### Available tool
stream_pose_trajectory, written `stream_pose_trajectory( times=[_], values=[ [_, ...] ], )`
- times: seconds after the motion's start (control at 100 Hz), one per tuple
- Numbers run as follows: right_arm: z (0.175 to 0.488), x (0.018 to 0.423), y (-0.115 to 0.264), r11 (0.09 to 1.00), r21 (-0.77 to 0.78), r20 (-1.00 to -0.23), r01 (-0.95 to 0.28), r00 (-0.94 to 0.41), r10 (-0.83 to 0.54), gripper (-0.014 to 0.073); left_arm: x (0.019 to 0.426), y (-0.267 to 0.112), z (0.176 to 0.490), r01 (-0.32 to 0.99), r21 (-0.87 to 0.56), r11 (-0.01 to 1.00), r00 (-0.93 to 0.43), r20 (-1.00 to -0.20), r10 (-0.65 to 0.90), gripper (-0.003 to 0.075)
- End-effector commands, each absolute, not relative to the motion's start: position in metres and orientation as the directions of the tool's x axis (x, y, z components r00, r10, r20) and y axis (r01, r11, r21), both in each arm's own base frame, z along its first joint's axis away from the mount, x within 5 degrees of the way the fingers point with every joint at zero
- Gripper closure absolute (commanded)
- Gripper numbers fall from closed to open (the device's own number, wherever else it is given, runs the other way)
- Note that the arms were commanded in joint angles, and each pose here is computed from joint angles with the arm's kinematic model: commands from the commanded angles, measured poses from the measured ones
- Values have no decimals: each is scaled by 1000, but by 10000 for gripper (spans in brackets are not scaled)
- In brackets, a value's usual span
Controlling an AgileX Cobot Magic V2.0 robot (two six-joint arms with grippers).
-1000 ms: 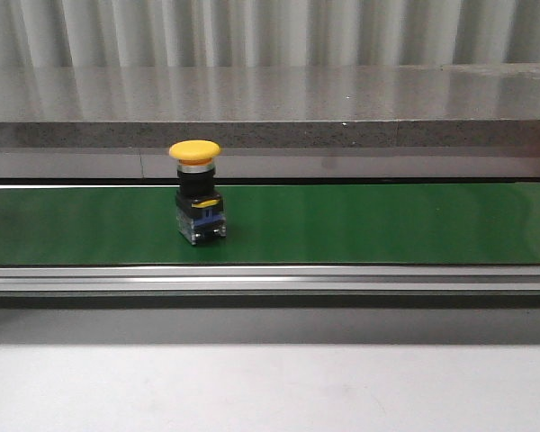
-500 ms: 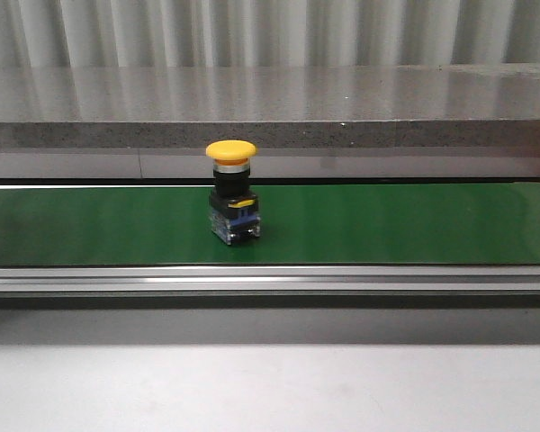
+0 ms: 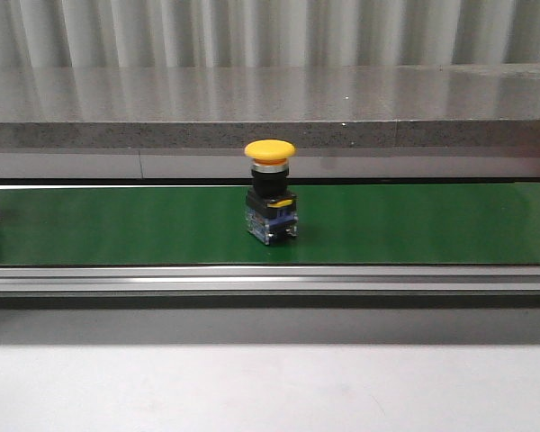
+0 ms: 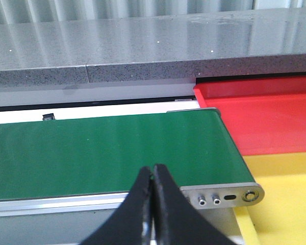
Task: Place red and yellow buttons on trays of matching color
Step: 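Place the red button on the belt with the left gripper, release, then lower the right gripper onto the yellow button at the belt's end, grasp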
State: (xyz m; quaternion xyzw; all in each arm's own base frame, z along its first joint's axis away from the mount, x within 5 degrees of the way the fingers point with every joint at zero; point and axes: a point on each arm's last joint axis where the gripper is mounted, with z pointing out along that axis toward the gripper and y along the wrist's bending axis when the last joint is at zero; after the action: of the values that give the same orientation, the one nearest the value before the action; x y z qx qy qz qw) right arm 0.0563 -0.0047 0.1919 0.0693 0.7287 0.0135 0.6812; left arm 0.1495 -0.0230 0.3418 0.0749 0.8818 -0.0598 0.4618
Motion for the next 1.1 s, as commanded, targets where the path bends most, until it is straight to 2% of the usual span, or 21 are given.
stream_pose_trajectory(
  times=[0.0,0.34,0.5,0.65,0.82,1.09],
  values=[
    [199,56,-4,993,99,-995,66,23,97,661,134,-23,350,193,-36,981,-453,-890,56,740],
    [205,55,-3,994,97,-992,53,87,93,661,80,-19,314,206,-49,977,-429,-902,45,740],
    [227,53,-3,994,97,-986,42,140,90,661,66,-17,308,207,-44,977,-383,-923,39,740],
    [252,53,-5,991,112,-994,71,22,111,661,61,-17,309,208,-41,977,-357,-933,37,740],
    [283,63,-6,984,137,-969,110,-191,156,661,61,-17,309,209,-42,977,-361,-932,38,740],
    [324,99,-7,984,132,-931,124,-326,166,661,61,-17,309,209,-41,977,-359,-932,37,740]
  ],
)
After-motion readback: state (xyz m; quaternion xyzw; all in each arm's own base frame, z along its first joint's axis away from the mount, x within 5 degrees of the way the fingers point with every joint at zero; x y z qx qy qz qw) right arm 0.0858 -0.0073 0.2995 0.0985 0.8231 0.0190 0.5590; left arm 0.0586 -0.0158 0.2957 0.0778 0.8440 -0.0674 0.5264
